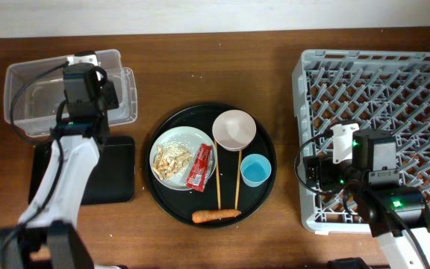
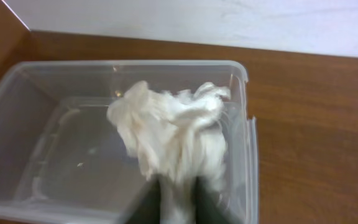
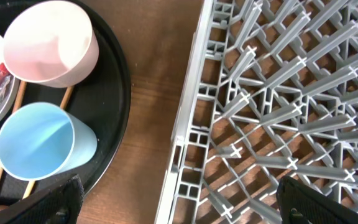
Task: Sort waste into correct bins and load items into the dishwasher rack
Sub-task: 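Carry the tissue to the clear bin and release it, then grasp the red snack wrapper on the plate with the left gripper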
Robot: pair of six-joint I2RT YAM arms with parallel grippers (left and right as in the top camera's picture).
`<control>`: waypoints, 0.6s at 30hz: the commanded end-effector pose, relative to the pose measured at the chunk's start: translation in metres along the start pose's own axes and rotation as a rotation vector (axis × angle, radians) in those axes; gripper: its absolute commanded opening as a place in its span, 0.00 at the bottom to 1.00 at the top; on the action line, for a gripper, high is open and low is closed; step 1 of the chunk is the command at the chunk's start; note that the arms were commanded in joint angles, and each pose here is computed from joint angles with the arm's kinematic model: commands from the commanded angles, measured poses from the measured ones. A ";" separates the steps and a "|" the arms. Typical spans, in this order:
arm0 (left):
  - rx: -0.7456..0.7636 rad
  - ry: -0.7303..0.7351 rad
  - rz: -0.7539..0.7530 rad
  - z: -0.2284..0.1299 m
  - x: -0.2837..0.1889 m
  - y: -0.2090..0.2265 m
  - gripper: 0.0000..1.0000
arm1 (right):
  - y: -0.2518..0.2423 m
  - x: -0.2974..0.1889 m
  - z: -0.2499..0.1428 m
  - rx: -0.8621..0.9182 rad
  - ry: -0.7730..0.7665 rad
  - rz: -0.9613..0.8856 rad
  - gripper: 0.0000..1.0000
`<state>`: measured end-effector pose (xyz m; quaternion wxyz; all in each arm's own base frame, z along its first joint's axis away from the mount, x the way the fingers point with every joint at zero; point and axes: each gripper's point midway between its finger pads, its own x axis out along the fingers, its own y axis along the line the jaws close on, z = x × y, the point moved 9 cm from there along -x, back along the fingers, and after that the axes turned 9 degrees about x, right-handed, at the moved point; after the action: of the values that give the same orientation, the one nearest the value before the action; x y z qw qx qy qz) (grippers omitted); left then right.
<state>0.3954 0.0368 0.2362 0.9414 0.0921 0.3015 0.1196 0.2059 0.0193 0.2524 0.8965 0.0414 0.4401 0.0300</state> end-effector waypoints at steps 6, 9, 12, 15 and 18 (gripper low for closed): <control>0.023 0.037 -0.113 0.005 0.018 -0.007 0.68 | 0.000 -0.005 0.005 0.011 -0.022 0.005 0.98; 0.045 0.187 -0.461 -0.016 -0.006 -0.043 0.63 | 0.000 -0.005 0.005 0.011 -0.022 0.005 0.98; 0.147 0.414 -0.660 -0.049 -0.039 -0.089 0.61 | 0.000 -0.005 0.005 0.011 -0.022 0.005 0.98; 0.300 0.552 -0.762 -0.073 -0.071 -0.128 0.62 | 0.000 -0.005 0.005 0.011 -0.022 0.005 0.98; 0.426 0.665 -0.810 -0.111 -0.092 -0.157 0.62 | 0.000 -0.005 0.004 0.011 -0.014 0.004 0.98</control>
<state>0.3051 -0.1153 0.1715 0.7524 0.0916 0.5956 -0.2661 0.2060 0.0193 0.2533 0.8970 0.0418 0.4391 0.0299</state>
